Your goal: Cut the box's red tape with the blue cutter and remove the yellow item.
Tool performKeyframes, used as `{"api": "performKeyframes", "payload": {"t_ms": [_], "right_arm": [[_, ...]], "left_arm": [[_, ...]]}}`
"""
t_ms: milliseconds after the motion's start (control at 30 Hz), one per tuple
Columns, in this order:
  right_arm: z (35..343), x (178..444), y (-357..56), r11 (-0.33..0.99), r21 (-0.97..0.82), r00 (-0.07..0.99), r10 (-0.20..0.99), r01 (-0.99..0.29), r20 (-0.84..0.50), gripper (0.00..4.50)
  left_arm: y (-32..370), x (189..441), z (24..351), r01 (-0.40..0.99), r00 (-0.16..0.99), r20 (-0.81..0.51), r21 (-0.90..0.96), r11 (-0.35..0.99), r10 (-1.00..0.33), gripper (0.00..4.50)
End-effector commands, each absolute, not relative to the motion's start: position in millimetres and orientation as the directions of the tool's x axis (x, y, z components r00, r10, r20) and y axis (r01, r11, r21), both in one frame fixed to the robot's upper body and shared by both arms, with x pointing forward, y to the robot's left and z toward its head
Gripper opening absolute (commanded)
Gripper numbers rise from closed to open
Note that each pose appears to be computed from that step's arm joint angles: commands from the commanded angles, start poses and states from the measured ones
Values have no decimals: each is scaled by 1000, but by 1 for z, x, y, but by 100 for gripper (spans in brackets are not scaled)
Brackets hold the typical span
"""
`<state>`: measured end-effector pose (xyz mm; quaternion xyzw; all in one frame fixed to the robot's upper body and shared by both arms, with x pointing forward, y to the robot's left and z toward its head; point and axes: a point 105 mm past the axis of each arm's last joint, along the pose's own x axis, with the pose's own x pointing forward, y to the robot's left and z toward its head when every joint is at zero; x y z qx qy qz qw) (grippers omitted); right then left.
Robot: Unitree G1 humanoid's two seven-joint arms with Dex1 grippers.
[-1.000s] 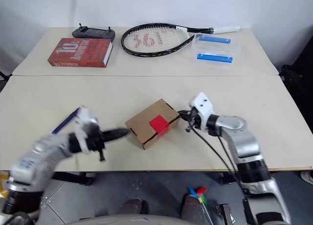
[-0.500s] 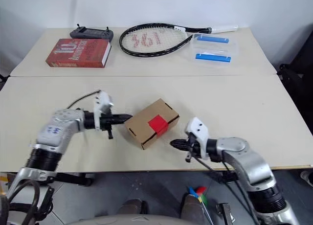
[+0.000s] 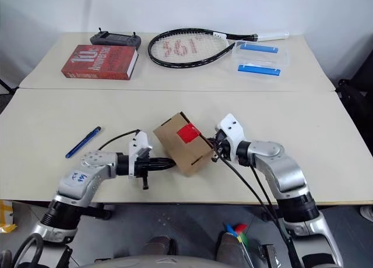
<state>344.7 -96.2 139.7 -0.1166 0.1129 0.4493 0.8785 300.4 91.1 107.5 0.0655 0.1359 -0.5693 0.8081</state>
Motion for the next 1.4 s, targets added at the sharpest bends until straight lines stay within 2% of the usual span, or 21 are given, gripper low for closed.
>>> {"api": "performKeyframes", "payload": {"t_ms": [33,333,533,633,700,800,867,900,933,1033,1100,1167,1200,1267,1300,1333,1400], "right_arm": [[141,349,-89,495,-138,512,799,-858,-314,0],[141,369,-109,492,-226,541,762,-841,-356,0],[142,362,-129,510,-218,554,751,-832,-359,0],[158,362,-136,533,-310,608,755,-787,-246,0],[171,359,-147,578,-288,636,751,-763,-177,0],[200,331,-166,551,-265,585,808,-791,-67,56],[211,313,-173,524,-243,544,839,-817,-20,124],[215,303,-179,510,-230,525,851,-829,-4,153],[219,295,-183,498,-235,511,860,-835,7,199],[220,283,-184,491,-246,506,862,-836,0,296],[222,272,-177,464,-274,478,878,-842,16,369],[226,261,-170,432,-311,433,899,-847,71,433],[225,251,-163,385,-300,377,922,-873,87,450],[223,240,-157,330,-281,314,944,-901,102,450],[224,235,-152,299,-268,274,953,-916,128,450],[223,233,-150,286,-285,257,957,-915,136,450],[221,230,-144,257,-315,224,965,-914,140,450]], "left_arm": [[69,293,122,941,321,-216,-36,335,-922,3],[57,289,118,931,344,-216,-45,361,-914,3],[82,288,117,920,371,-249,-30,391,-894,3],[90,286,127,928,368,-203,10,374,-907,3],[104,283,142,929,369,-150,42,367,-917,3],[159,278,167,893,448,-89,8,449,-890,0],[196,271,172,860,511,-109,39,510,-853,41],[227,270,175,808,589,-107,68,586,-801,57],[254,265,178,758,652,-103,78,647,-751,95],[301,252,175,661,749,-128,98,744,-650,180],[346,242,177,514,858,-112,143,846,-502,246],[379,231,179,392,919,-95,159,906,-381,304],[404,213,173,316,946,-126,144,938,-299,334],[429,192,167,240,962,-164,134,962,-217,397],[449,176,164,159,974,-179,114,981,-137,428],[467,163,163,70,983,-173,92,993,-53,445],[490,140,159,-44,981,-185,67,997,56,445]]}}
